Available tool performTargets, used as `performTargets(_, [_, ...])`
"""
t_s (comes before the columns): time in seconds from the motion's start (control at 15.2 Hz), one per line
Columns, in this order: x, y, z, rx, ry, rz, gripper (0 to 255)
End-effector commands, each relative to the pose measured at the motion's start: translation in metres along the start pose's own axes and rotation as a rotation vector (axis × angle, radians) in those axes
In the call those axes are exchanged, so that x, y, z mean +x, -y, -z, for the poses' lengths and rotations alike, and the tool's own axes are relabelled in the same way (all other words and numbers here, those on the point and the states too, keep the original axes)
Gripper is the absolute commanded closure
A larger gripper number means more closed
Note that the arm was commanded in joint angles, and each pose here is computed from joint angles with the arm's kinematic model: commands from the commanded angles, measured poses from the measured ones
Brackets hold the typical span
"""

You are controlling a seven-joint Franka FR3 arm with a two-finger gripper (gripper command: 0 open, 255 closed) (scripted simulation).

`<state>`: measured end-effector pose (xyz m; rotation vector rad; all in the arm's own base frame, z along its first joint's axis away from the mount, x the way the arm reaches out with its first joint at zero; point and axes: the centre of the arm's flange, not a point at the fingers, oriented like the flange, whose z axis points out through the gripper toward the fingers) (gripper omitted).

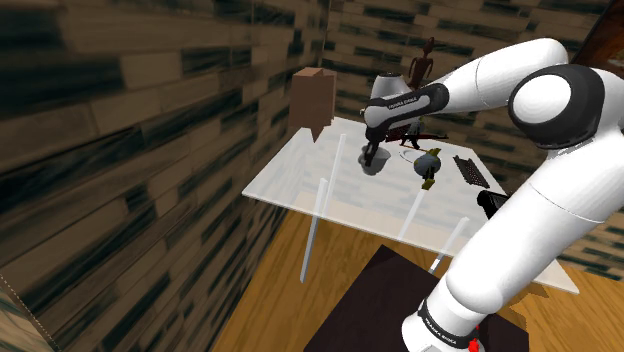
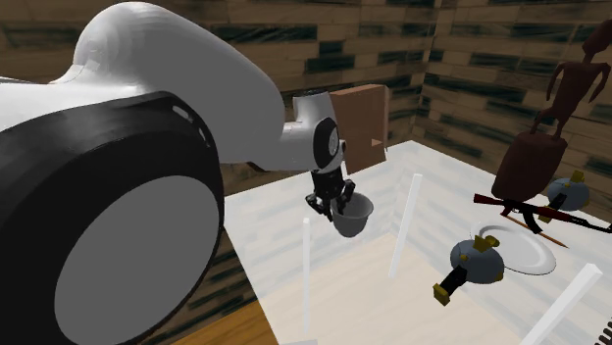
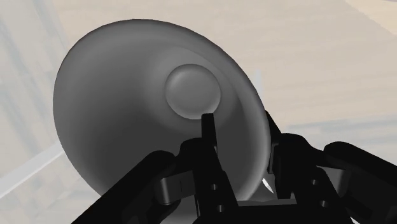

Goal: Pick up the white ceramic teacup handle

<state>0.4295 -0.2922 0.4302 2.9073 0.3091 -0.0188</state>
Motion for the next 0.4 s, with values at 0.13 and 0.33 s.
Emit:
performTargets(0.13, [-0.001, -0.005, 0.021, 0.0, 0.0, 0.0, 255])
performTargets(0.33, [-0.001, -0.006, 0.027, 0.0, 0.0, 0.0, 255])
